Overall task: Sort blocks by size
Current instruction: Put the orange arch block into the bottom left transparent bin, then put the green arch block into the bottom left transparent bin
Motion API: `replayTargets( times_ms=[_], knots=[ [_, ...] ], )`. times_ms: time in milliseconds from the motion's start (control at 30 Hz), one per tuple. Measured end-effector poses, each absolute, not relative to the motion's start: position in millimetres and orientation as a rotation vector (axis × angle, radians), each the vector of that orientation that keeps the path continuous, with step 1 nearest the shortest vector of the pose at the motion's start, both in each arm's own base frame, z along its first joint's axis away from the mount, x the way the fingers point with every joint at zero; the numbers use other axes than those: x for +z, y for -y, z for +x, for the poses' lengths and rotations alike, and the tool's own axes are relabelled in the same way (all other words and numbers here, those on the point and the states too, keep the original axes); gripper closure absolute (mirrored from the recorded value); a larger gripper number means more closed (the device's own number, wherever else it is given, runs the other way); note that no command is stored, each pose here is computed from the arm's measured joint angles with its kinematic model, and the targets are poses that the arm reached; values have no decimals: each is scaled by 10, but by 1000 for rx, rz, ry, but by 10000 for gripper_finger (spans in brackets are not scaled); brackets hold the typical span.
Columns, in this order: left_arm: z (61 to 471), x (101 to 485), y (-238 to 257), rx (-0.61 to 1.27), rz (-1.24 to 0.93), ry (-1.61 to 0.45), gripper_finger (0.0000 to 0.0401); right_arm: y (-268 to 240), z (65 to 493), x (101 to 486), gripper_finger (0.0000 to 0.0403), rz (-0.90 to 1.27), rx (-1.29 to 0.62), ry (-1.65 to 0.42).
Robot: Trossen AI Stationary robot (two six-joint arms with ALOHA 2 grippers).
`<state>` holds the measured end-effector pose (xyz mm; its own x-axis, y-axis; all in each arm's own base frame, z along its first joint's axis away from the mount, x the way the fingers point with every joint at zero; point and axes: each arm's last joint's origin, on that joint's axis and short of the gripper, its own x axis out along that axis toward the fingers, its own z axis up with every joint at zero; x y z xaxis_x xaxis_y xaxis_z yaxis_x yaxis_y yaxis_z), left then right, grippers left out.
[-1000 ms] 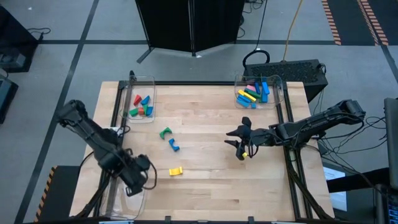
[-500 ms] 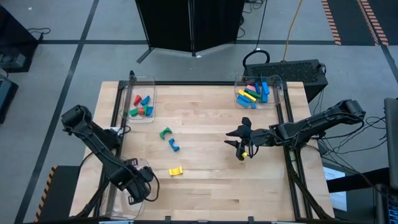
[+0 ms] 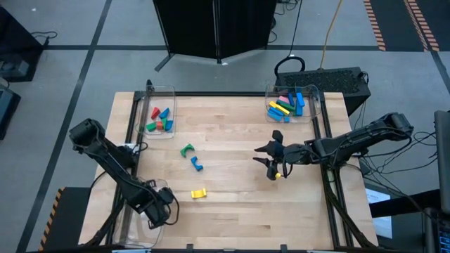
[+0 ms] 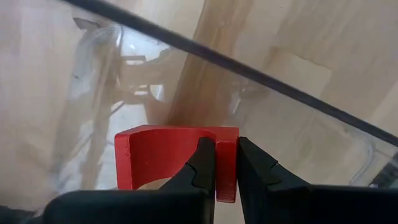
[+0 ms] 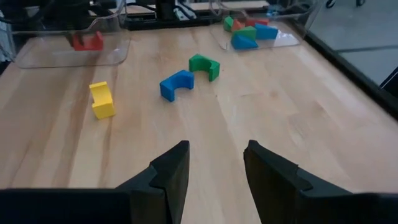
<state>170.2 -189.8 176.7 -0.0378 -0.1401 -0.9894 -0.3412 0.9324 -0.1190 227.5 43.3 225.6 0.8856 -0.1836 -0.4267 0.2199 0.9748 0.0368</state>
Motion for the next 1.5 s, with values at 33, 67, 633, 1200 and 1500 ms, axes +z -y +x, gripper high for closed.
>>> replayTargets(
  times_ms=[33,67,633,1200,1500],
  knots=[
    [1701,1753,1904,172,-392,-1608,369,-421,2280,2260,255,75,-212,-432],
    [1703,1742,1915,165,-405,-1600,367,-409,2285,2265,255,66,-215,-427],
    [1675,1741,2039,215,-525,-1513,282,-66,2350,2314,255,-40,-273,-396],
    [1509,2037,1943,375,-551,-1598,277,130,2398,2374,255,-7,-187,-324],
    [1488,2432,1790,484,-501,-1432,276,146,2396,2370,255,-5,-193,-328]
  ],
)
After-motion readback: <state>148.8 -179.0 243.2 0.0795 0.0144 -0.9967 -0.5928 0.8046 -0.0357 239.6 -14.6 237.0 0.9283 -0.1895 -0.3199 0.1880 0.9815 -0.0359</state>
